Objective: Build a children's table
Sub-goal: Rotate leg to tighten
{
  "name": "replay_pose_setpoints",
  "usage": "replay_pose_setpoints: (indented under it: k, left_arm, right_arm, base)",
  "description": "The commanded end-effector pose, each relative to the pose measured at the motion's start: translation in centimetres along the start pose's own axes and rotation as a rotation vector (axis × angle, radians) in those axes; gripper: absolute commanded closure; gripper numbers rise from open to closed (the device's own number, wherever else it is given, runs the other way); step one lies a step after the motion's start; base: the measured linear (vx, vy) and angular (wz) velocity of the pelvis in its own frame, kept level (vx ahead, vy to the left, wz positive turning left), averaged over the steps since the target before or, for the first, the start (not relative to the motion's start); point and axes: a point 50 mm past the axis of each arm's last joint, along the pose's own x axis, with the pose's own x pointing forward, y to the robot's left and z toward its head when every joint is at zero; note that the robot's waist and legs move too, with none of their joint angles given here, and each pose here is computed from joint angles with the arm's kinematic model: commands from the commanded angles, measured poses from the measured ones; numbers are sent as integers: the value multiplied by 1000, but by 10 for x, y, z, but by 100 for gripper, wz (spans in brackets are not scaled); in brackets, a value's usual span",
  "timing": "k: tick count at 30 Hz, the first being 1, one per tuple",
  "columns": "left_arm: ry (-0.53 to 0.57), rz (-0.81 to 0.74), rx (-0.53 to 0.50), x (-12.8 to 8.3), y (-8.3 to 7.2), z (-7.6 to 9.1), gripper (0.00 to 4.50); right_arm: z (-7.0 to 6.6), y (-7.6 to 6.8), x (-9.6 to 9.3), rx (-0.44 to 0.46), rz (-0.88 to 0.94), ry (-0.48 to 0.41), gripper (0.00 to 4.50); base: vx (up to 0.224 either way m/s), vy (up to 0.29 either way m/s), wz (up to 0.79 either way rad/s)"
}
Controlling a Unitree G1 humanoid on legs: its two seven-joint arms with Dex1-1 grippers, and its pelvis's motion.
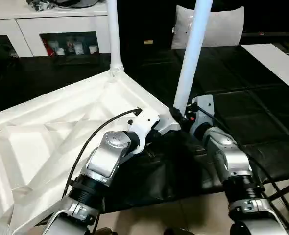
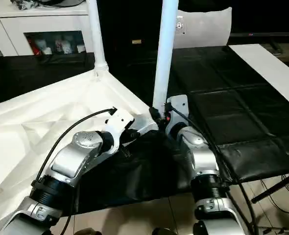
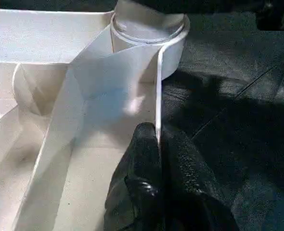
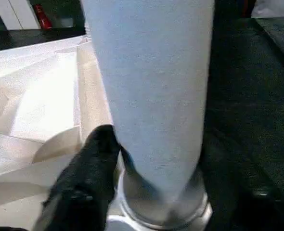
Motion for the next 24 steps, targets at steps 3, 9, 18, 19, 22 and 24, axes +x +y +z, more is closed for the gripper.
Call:
replay_pose_setpoints:
  k: [3, 9, 18, 19, 22, 24]
  left_arm:
    - [-101, -5, 86, -5, 1, 24, 450]
    - [-84, -82, 144, -11, 6, 17, 450]
    - [-29, -339, 271, -31, 16, -4, 450]
    - [-20, -374, 291, -34, 17, -6, 450]
    - [7, -493, 356, -43, 18, -10, 450]
    - [26, -531, 379, -46, 18, -12, 450]
  right_arm:
    - [-6, 3, -2, -7, 36, 13, 143]
    - [2, -12, -15, -64, 102, -6, 84]
    - [10, -31, -51, -264, 509, 84, 21]
    - [10, -31, -53, -275, 546, 94, 21]
    - [12, -29, -59, -297, 669, 126, 21]
    - [13, -28, -61, -306, 713, 135, 21]
  base:
    - [0, 0, 0]
    - [0, 0, 0]
    - [0, 0, 0]
    - [0, 0, 0]
    - [0, 0, 0]
    - [0, 0, 0]
